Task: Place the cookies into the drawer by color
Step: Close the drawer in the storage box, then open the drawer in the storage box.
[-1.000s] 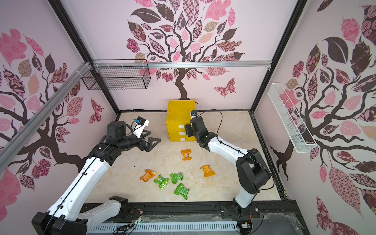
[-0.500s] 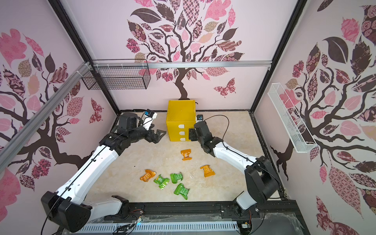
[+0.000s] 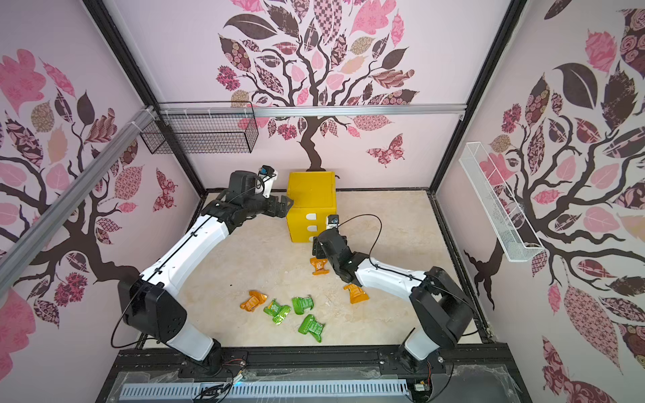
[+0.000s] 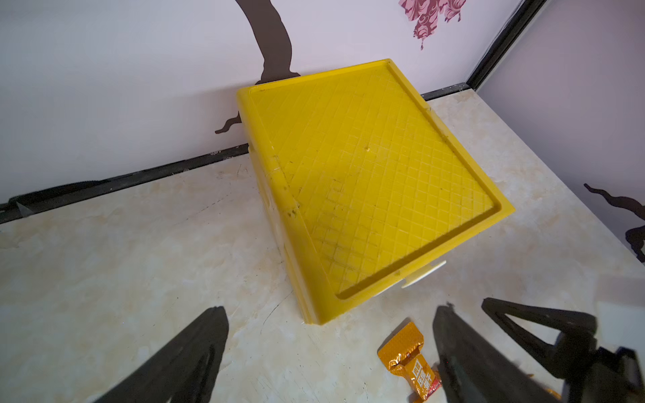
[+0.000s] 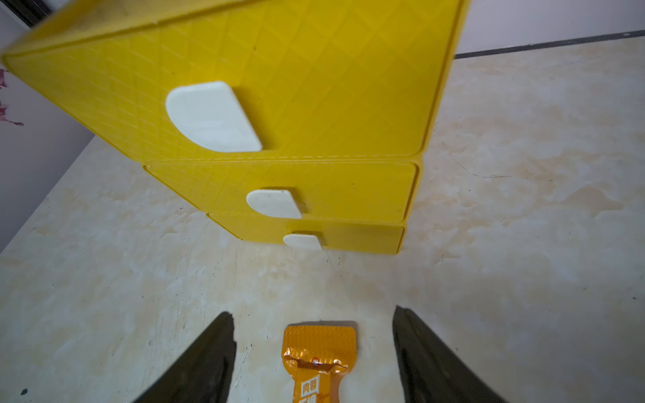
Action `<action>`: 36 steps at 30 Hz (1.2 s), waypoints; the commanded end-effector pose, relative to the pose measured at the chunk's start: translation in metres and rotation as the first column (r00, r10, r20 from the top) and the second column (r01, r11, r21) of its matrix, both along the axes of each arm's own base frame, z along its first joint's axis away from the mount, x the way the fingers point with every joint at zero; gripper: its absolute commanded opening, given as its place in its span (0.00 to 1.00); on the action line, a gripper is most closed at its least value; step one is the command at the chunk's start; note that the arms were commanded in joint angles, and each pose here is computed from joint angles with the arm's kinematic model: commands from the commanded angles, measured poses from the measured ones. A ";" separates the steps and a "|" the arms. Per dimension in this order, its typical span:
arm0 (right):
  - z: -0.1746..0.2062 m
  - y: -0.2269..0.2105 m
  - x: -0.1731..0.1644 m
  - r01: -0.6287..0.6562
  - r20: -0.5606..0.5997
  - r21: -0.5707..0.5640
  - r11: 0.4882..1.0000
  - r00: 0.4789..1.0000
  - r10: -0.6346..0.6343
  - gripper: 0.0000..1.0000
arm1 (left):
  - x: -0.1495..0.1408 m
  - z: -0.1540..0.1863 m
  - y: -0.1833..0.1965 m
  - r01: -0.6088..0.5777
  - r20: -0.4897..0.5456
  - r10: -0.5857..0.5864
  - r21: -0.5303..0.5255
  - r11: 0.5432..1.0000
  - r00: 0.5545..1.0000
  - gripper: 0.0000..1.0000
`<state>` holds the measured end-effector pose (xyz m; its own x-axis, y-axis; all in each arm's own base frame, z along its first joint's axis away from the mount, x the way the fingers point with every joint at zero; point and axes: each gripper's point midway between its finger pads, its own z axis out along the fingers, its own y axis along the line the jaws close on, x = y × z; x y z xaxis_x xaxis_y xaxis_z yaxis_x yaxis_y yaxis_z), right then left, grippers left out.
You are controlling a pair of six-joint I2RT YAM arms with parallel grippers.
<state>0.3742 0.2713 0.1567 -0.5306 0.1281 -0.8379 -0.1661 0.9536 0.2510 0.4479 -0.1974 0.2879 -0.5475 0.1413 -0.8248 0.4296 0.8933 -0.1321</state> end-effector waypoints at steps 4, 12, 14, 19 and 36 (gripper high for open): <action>0.008 0.028 0.031 0.023 0.065 0.052 0.998 0.998 -0.026 0.75 | 0.016 -0.021 -0.007 -0.033 -0.117 0.031 -0.010 0.999 0.993 0.94; -0.006 0.045 0.052 0.030 0.075 0.021 0.999 0.997 -0.031 0.75 | 0.033 -0.056 -0.006 -0.070 -0.227 0.064 -0.017 0.997 0.972 0.91; -0.008 0.045 0.058 0.048 0.083 0.006 0.999 0.995 -0.048 0.75 | 0.034 -0.062 -0.005 -0.075 -0.239 0.070 -0.015 0.997 0.969 0.91; -0.014 0.044 0.068 0.094 0.091 -0.033 0.995 0.992 -0.090 0.75 | 0.028 -0.076 -0.004 -0.079 -0.269 0.070 -0.025 0.997 0.961 0.89; -0.014 0.045 0.085 0.110 0.173 -0.078 0.991 0.980 -0.095 0.65 | 0.025 -0.097 -0.001 -0.070 -0.285 0.068 0.003 0.998 0.956 0.86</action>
<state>0.4477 0.3138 0.1375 -0.4102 0.0888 -0.9077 -0.0925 0.9861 0.1382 0.4858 -0.2078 0.2306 -0.6908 0.0381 -0.7221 0.3383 0.8996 -0.2761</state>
